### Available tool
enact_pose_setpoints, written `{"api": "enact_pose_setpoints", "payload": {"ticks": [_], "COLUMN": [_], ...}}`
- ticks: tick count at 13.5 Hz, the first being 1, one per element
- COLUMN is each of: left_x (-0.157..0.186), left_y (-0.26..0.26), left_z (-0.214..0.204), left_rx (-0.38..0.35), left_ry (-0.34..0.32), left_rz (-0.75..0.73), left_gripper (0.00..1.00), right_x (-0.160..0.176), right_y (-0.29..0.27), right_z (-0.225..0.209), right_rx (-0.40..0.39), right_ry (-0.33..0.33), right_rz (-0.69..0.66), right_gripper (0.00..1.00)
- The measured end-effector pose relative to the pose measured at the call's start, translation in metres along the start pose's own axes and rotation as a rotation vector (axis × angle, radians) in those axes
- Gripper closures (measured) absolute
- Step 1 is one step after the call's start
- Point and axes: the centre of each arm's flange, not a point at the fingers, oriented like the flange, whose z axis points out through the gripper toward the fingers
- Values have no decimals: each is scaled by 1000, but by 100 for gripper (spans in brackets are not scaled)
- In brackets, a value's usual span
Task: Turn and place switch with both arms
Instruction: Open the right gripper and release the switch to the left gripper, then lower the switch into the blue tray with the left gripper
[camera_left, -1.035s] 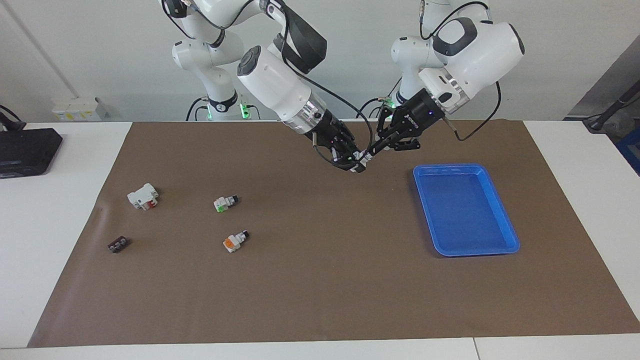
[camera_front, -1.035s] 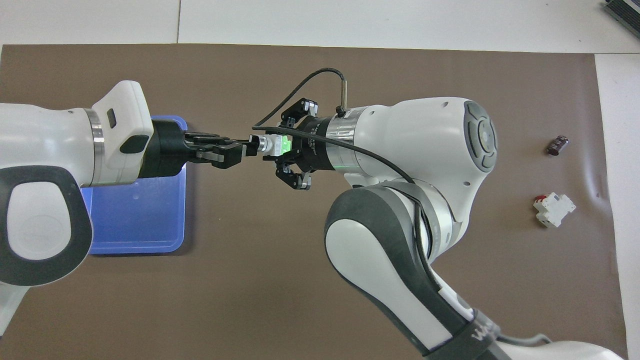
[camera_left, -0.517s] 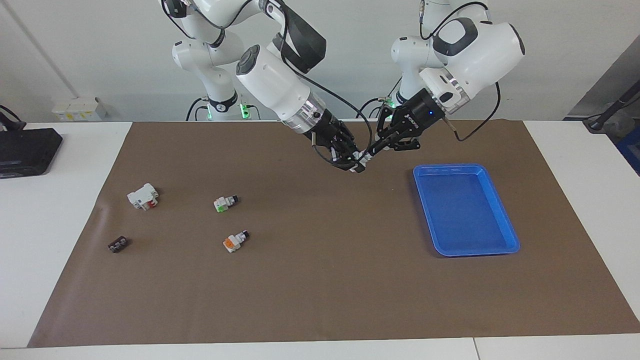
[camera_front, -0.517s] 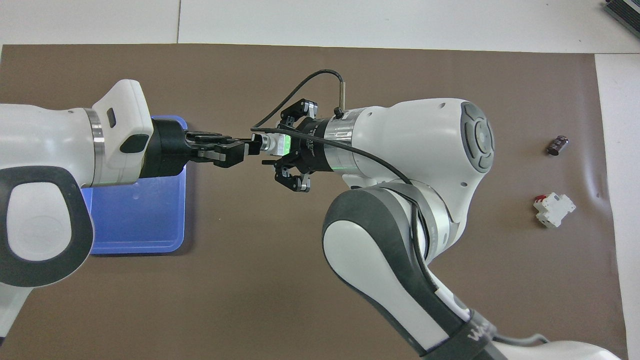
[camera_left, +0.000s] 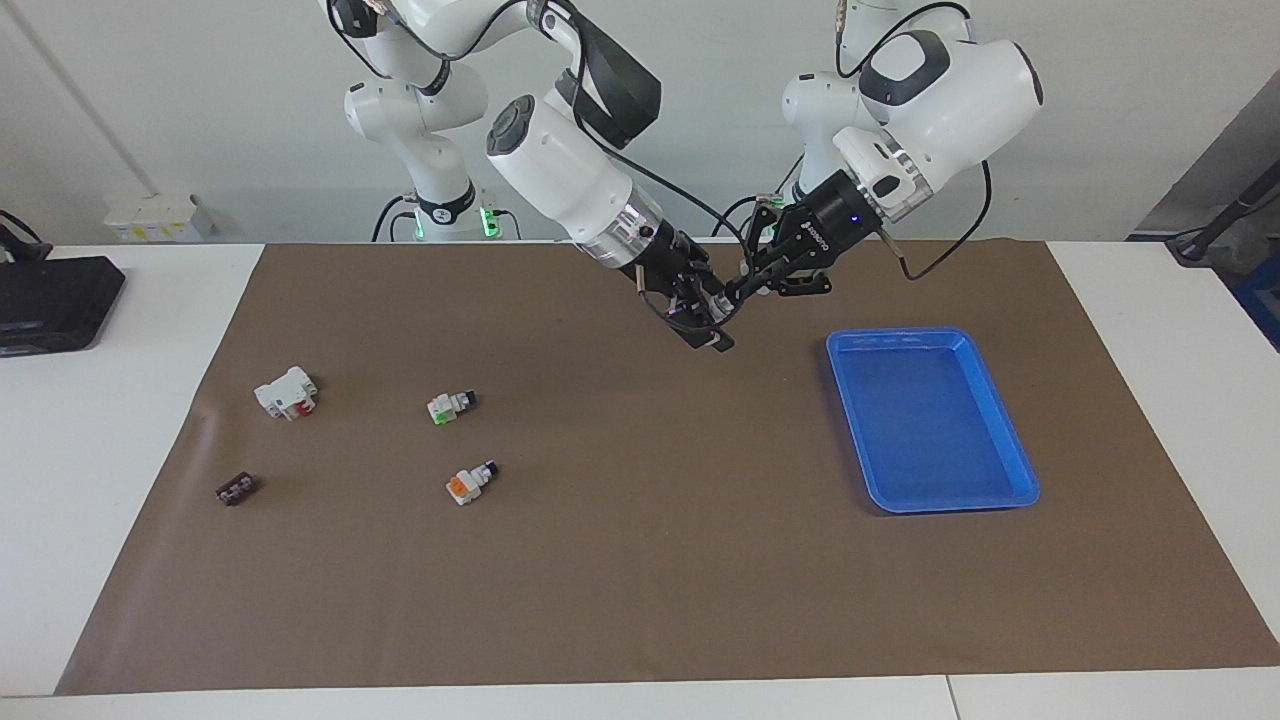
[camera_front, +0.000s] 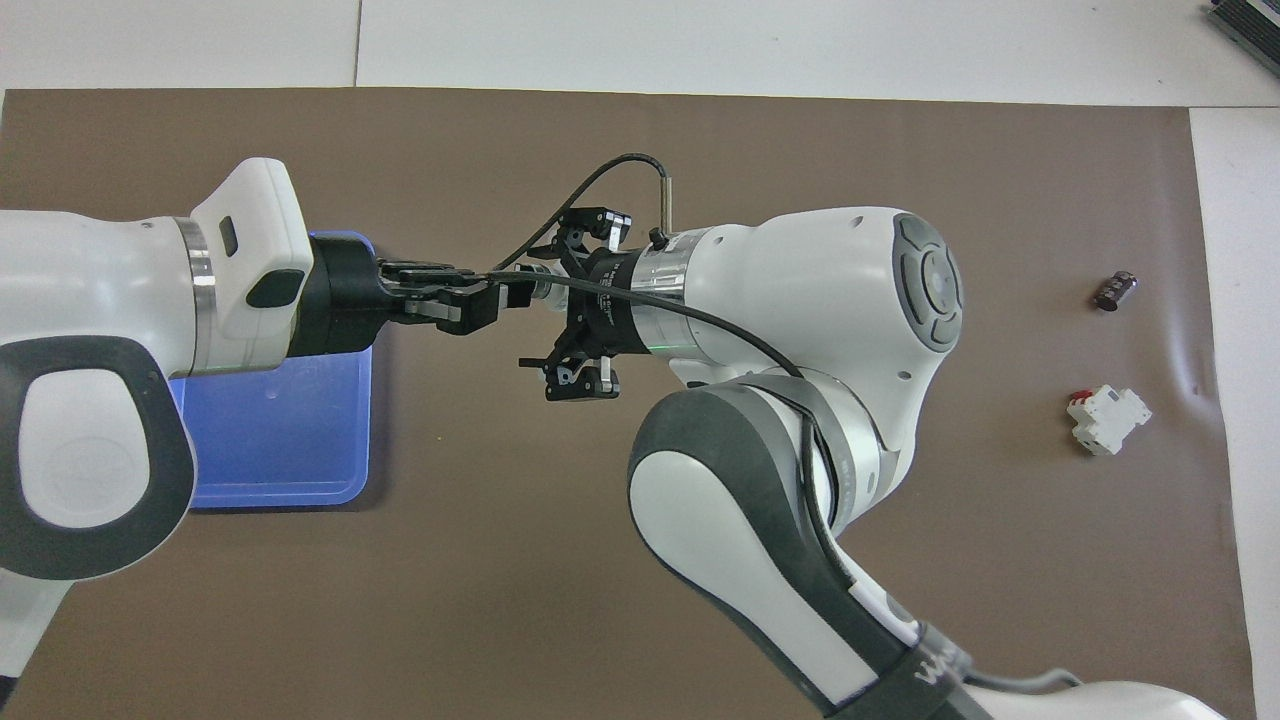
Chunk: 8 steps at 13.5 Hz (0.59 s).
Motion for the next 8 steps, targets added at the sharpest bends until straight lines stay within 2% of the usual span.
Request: {"api": "enact_pose_setpoints", "payload": {"ticks": [4,8], "left_x": [-3,-13], "left_y": [-20,-57], "left_z": [-7,-21], "left_rx": [31,138], "left_ry": [-7,-75], "left_rz": [-19,-15], "left_gripper": [89,89], "right_x": [0,0], "right_y": [0,0], "right_z": [0,0], "right_rx": [1,1], "right_ry": [3,3], "right_rz": [-3,-3], "right_gripper": [0,0]}}
